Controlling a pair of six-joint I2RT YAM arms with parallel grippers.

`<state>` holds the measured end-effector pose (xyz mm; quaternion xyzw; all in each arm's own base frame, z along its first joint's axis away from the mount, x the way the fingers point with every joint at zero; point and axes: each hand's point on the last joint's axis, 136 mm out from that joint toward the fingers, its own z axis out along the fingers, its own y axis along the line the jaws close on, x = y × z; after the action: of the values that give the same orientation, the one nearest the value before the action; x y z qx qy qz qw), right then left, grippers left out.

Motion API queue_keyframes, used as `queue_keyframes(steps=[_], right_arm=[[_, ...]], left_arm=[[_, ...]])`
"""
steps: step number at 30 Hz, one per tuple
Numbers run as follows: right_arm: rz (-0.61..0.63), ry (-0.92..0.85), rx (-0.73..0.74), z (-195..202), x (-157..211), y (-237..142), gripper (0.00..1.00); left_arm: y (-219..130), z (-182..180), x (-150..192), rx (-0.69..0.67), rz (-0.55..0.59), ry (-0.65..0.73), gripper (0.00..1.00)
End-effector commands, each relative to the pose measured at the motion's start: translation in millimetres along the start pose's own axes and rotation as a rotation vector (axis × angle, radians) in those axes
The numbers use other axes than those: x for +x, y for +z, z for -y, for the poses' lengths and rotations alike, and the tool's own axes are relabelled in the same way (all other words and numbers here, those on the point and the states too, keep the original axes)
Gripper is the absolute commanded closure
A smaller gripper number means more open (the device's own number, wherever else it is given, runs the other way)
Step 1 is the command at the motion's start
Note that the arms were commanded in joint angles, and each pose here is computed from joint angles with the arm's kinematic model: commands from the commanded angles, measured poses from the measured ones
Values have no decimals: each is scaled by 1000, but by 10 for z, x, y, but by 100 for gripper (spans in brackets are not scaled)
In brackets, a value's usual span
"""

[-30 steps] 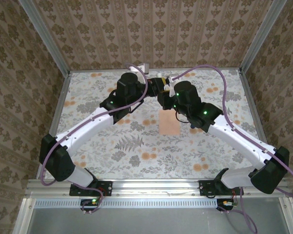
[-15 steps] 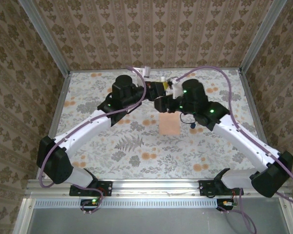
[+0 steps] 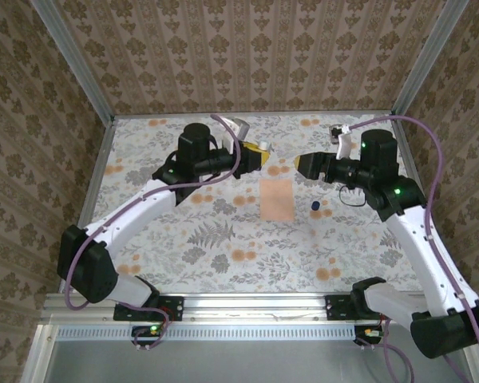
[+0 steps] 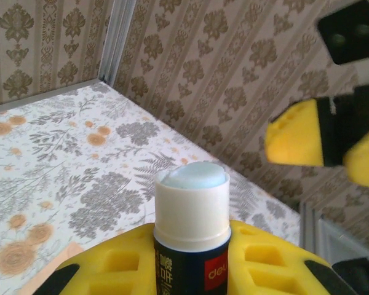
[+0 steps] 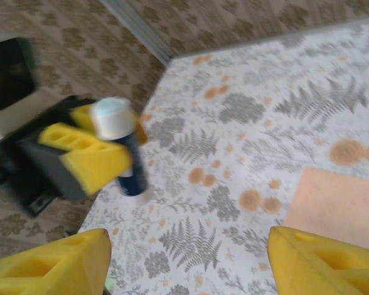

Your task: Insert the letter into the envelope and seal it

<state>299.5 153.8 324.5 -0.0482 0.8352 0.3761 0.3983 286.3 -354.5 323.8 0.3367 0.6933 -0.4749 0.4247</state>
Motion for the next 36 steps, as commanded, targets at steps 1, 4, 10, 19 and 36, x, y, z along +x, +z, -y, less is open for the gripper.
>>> queue_keyframes(steps=[1,4,10,19,36], right_arm=[[-118,121,121,344,295,89,30],[-138,145,234,581,351,113,29],[-188,185,372,919,488,173,28],[-189,246,449,1186,550,157,27],[-366,301,598,1606,940,224,32]], left_arm=[[-57,65,190,-55,-57,195,99],[-18,48,378,-127,-98,329,99],[100,-4,665,-258,-149,506,98],[211,106,689,-297,-143,602,97],[264,53,783,-300,-199,581,98]])
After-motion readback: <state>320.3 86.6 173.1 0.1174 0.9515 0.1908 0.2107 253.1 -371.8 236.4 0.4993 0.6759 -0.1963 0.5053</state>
